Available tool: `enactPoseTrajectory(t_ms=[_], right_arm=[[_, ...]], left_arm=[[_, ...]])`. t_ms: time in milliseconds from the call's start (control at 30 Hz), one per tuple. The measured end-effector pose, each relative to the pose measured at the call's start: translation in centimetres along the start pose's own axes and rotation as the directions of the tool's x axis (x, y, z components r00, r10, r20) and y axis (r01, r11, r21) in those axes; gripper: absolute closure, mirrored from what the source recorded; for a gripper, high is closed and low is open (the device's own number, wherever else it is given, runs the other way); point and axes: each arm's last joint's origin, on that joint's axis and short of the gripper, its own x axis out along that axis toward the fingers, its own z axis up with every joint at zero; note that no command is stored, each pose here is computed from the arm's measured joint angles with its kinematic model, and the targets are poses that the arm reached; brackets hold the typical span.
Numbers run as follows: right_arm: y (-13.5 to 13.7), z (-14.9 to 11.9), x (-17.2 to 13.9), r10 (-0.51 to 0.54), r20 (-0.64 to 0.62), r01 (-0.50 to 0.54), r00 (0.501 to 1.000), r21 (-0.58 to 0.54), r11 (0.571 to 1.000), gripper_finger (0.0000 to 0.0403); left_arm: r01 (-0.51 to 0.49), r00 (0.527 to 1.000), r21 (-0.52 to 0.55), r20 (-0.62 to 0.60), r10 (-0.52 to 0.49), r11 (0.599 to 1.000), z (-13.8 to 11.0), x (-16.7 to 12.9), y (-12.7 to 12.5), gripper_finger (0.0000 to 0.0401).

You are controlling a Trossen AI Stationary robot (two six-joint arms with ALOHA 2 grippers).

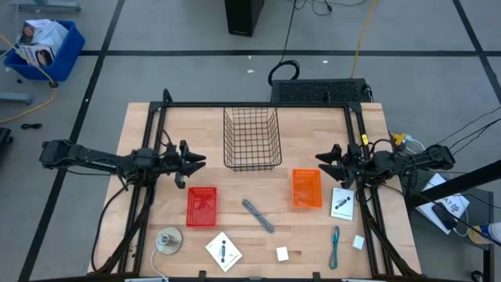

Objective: Pick and place items into bin
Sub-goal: Put the white charger cable into the red bin

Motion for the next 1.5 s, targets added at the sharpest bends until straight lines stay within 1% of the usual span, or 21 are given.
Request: enactPoseTrajectory(t_ms=[100, 167, 267, 333, 367, 400, 533, 600, 700, 767, 833, 900, 967, 1000, 1067, 1167, 1200, 1300, 1400, 1500], right_arm=[[-0.1, -0.5, 0.3, -0.011, -0.045, 0.009, 0.999, -0.047, 0.999, 0.017], [0.0, -0.7, 0.6, -0.029, -0.045, 0.027, 0.999, -0.058, 0.998, 0.0171], [0.4, -0.8, 1.4, -0.004, -0.035, 0.002, 0.999, -0.059, 0.998, 0.0175], [0.5, -1.7, 2.0, -0.02, -0.095, 0.012, 0.995, -0.081, 0.997, 0.018], [0.3, -2.4, 2.3, -0.046, -0.153, 0.031, 0.987, -0.102, 0.994, 0.0182], [0.7, -2.5, 3.0, -0.063, -0.19, 0.041, 0.98, -0.117, 0.992, 0.0184], [4.0, -1.4, 7.6, -0.045, -0.238, 0.014, 0.97, -0.129, 0.992, 0.0187], [5.5, -1.9, 10.2, -0.057, -0.3, 0.006, 0.952, -0.168, 0.986, 0.0187], [8.2, -2.5, 14.0, -0.075, -0.392, -0.013, 0.917, -0.217, 0.976, 0.0187], [9.7, -2.8, 15.9, -0.119, -0.472, 0.01, 0.874, -0.227, 0.974, 0.0189], [10.7, -3.7, 17.6, -0.184, -0.541, 0.068, 0.821, -0.228, 0.971, 0.0191], [11.7, -4.6, 19.0, -0.247, -0.571, 0.123, 0.783, -0.248, 0.961, 0.0192], [13.0, -5.0, 20.5, -0.276, -0.581, 0.155, 0.766, -0.25, 0.956, 0.0192], [13.6, -5.3, 21.3, -0.288, -0.599, 0.17, 0.747, -0.248, 0.954, 0.0192], [14.1, -6.3, 22.2, -0.352, -0.654, 0.213, 0.67, -0.285, 0.935, 0.0193], [14.4, -8.0, 23.0, -0.457, -0.712, 0.285, 0.534, -0.357, 0.89, 0.0193], [14.5, -8.3, 23.2, -0.48, -0.721, 0.308, 0.5, -0.371, 0.876, 0.0193], [14.9, -9.6, 23.6, -0.489, -0.768, 0.353, 0.414, -0.36, 0.864, 0.0193], [14.7, -11.9, 23.3, -0.467, -0.82, 0.391, 0.331, -0.331, 0.859, 0.0193], [14.3, -13.5, 22.8, -0.483, -0.837, 0.43, 0.259, -0.348, 0.833, 0.0193]], left_arm=[[-0.021, 1.0, 0.024, 0.006, 0.02, 0.999, 0.0, 0.0, 0.1, 0.0283], [-0.033, 0.999, 0.004, 0.029, 0.032, 0.999, 0.2, 0.0, 0.1, 0.0283], [-0.017, 0.997, -0.01, 0.07, 0.018, 1.0, 0.6, 0.0, -0.1, 0.0283], [-0.01, 0.996, -0.012, 0.083, 0.011, 1.0, 0.8, 0.0, -0.1, 0.0283], [-0.008, 0.996, -0.012, 0.084, 0.009, 1.0, 0.8, 0.0, -0.1, 0.0283], [-0.007, 0.996, -0.012, 0.086, 0.008, 1.0, 0.8, 0.0, -0.1, 0.0283], [0.0, 0.997, -0.008, 0.08, 0.001, 1.0, 0.7, 0.0, -0.1, 0.0283], [-0.001, 0.997, 0.011, 0.078, 0.0, 1.0, 0.7, 0.0, -0.1, 0.0283], [-0.025, 0.994, 0.031, 0.11, 0.022, 0.999, 1.0, -0.1, -0.1, 0.0283], [-0.016, 0.992, 0.031, 0.122, 0.012, 0.999, 1.1, -0.1, -0.2, 0.0283], [0.012, 0.994, 0.028, 0.104, -0.015, 1.0, 1.0, -0.1, -0.2, 0.0283], [0.057, 0.996, -0.001, 0.068, -0.056, 0.998, 0.7, 0.0, -0.3, 0.0283], [0.093, 0.995, -0.025, 0.041, -0.092, 0.995, 0.5, 0.0, -0.4, 0.0283], [0.104, 0.994, -0.031, 0.035, -0.103, 0.994, 0.5, 0.0, -0.4, 0.0283], [0.107, 0.994, -0.033, 0.032, -0.106, 0.994, 0.5, 0.0, -0.4, 0.0283], [0.109, 0.994, -0.035, 0.036, -0.108, 0.993, 0.5, 0.0, -0.4, 0.0283], [0.11, 0.993, -0.035, 0.04, -0.108, 0.993, 0.6, 0.0, -0.4, 0.0283], [0.111, 0.993, -0.034, 0.052, -0.109, 0.993, 0.7, -0.1, -0.5, 0.0283], [0.114, 0.991, -0.035, 0.071, -0.112, 0.993, 0.9, -0.1, -0.5, 0.0283], [0.115, 0.991, -0.035, 0.075, -0.112, 0.993, 0.9, -0.1, -0.5, 0.0283]])
